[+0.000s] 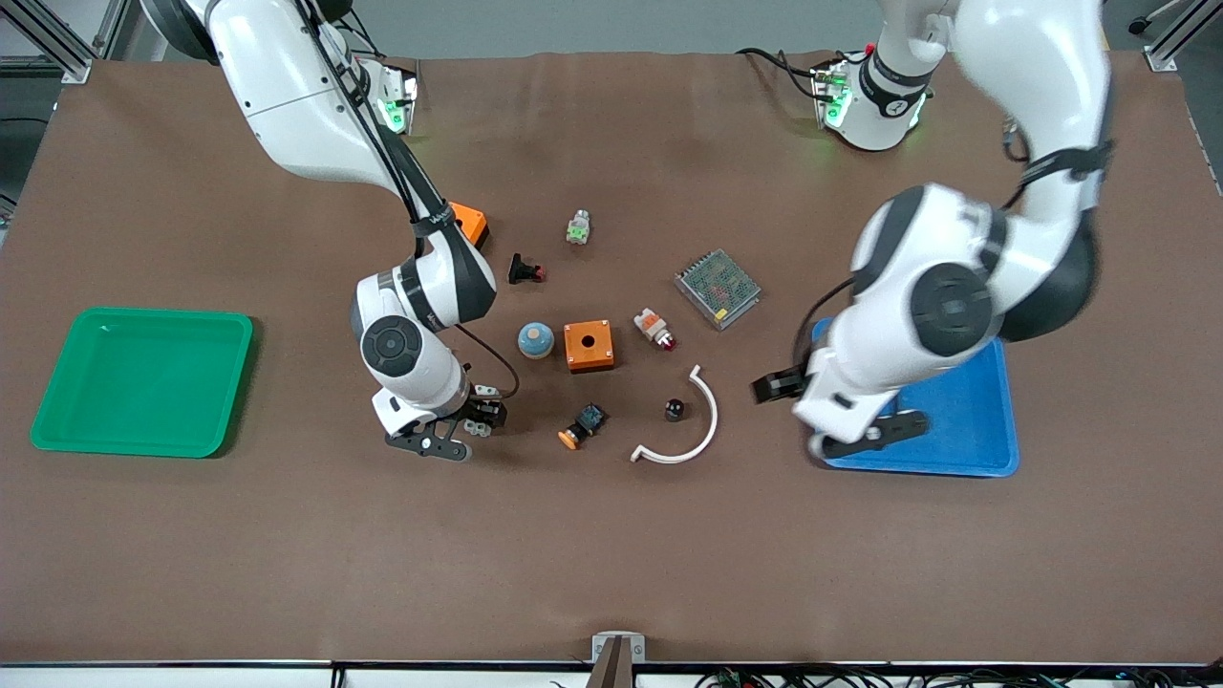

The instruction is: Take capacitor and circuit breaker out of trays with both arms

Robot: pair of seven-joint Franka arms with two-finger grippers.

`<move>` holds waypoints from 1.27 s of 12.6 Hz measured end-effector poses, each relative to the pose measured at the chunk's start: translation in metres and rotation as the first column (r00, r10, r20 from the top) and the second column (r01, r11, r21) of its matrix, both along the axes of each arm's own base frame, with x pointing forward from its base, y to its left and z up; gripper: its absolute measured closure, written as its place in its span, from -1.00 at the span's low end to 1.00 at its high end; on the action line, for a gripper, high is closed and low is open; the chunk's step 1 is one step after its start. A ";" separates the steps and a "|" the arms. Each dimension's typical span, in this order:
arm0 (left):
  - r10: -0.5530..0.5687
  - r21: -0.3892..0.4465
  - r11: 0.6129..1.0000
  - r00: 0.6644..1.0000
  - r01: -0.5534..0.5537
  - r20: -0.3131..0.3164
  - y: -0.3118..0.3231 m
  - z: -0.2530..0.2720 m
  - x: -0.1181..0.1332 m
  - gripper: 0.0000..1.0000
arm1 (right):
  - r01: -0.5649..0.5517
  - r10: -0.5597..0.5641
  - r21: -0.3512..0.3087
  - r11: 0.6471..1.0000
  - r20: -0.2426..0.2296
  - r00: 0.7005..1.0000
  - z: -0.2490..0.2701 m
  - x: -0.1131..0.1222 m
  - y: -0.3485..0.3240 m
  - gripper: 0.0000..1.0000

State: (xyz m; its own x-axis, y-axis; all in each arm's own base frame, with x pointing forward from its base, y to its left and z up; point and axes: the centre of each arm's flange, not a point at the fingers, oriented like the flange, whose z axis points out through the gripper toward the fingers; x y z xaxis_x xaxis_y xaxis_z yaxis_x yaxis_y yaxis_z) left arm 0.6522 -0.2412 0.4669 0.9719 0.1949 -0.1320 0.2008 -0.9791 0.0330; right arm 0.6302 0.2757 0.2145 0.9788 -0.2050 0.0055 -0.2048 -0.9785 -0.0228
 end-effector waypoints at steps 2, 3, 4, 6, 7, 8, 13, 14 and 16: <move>-0.040 -0.003 0.999 0.999 0.040 0.001 0.055 0.034 -0.007 -1.00 | -0.059 0.058 -0.019 0.998 -0.045 0.997 0.026 0.011 -0.024 -1.00; -0.044 -0.001 0.999 0.999 0.044 0.007 0.078 0.046 -0.012 -1.00 | -0.081 0.079 -0.021 0.997 -0.073 0.994 0.048 0.018 -0.045 -1.00; -0.047 0.001 0.999 0.999 0.047 0.011 0.098 0.055 -0.019 -1.00 | -0.096 0.093 -0.017 0.995 -0.105 0.990 0.074 0.024 -0.072 -1.00; -0.077 0.004 0.997 0.997 0.077 0.023 0.133 0.071 -0.035 -1.00 | -0.133 0.130 0.002 0.991 -0.190 0.973 0.127 0.024 -0.126 -1.00; -0.102 0.005 0.995 0.994 0.102 0.032 0.153 0.080 -0.044 -1.00 | -0.149 0.149 0.016 0.989 -0.215 0.965 0.152 0.022 -0.154 -1.00; -0.125 0.007 0.992 0.991 0.125 0.043 0.172 0.089 -0.053 -1.00 | -0.164 0.167 0.031 0.986 -0.233 0.958 0.174 0.019 -0.183 -1.00; -0.113 0.028 0.993 0.987 0.111 0.116 0.214 0.138 -0.085 -1.00 | -0.141 0.139 0.008 0.990 -0.241 0.961 0.258 -0.008 -0.299 -1.00; -0.110 0.029 0.994 0.987 0.107 0.121 0.216 0.141 -0.087 -1.00 | -0.141 0.139 0.011 0.990 -0.237 0.961 0.269 -0.012 -0.308 -1.00; -0.111 0.028 0.994 0.987 0.108 0.118 0.216 0.139 -0.086 -1.00 | -0.137 0.138 0.020 0.990 -0.242 0.960 0.288 -0.019 -0.325 -1.00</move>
State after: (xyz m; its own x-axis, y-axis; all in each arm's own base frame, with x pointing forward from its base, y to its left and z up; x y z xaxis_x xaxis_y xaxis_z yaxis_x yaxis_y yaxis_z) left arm 0.5663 -0.0254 0.6055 0.9961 0.0880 -0.0104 0.0882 -0.9957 0.0290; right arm 0.6111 -0.0494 0.5029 0.9695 -0.0676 -0.2358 -0.0678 -0.9977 0.0076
